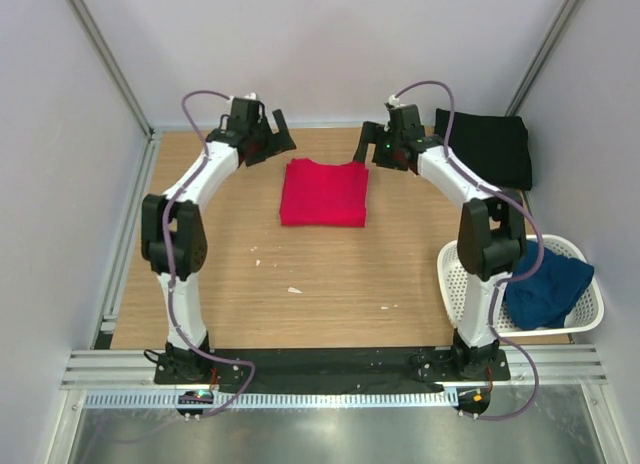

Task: Fold and stack the t-shirts
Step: Neatly place the folded tshirt to the corner, then reset both grippers

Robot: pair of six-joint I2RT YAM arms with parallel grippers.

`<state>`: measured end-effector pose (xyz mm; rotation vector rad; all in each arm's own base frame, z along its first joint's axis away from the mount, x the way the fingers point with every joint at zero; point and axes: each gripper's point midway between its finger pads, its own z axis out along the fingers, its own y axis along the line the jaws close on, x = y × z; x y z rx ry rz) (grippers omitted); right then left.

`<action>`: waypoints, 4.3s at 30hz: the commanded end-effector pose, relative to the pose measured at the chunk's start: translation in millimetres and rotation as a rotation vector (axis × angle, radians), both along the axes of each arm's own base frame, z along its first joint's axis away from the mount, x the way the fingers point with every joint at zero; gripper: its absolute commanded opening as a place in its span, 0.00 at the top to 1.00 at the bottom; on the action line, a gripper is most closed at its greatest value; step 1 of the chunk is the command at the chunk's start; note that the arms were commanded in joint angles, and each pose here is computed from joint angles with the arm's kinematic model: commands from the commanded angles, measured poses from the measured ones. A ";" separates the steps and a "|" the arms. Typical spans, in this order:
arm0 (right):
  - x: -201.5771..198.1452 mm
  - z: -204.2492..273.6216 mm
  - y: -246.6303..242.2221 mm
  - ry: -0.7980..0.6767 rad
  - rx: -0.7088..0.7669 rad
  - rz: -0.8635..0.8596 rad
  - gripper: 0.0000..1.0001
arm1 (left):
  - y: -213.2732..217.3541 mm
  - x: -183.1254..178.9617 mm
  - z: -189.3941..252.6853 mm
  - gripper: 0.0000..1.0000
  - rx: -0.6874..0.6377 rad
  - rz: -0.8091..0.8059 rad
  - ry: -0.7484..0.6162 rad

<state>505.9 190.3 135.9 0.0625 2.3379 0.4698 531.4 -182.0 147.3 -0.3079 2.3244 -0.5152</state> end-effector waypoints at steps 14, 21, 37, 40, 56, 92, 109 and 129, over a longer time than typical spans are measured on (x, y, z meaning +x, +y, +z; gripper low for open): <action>-3.0 -77.6 25.6 0.156 0.138 -0.073 0.23 | 63.9 -101.9 92.0 0.00 0.144 0.040 -0.080; -15.6 -109.4 28.3 0.240 0.139 -0.109 0.26 | 68.9 -131.5 89.3 0.00 0.106 0.061 -0.062; -12.1 -100.8 27.2 0.236 0.074 -0.112 0.99 | 85.8 -192.2 88.8 0.00 0.029 0.117 -0.060; 11.1 -56.8 3.9 0.179 0.031 -0.100 0.99 | 95.8 -202.1 87.7 0.00 0.049 0.147 -0.068; 61.3 84.0 -131.5 -0.058 -0.343 -0.103 0.99 | 104.7 -200.2 75.9 0.00 0.055 0.163 -0.036; 79.6 197.4 -292.1 -0.397 -0.334 -0.149 0.99 | 103.1 -197.8 65.3 0.00 0.029 0.214 0.073; 96.4 78.9 -403.0 -0.166 -0.598 -0.318 0.94 | 111.1 -204.5 46.6 0.00 0.054 0.281 0.162; -5.8 292.6 -323.2 -0.525 -0.345 -0.399 0.00 | 104.3 -190.3 96.0 0.00 0.065 0.160 -0.009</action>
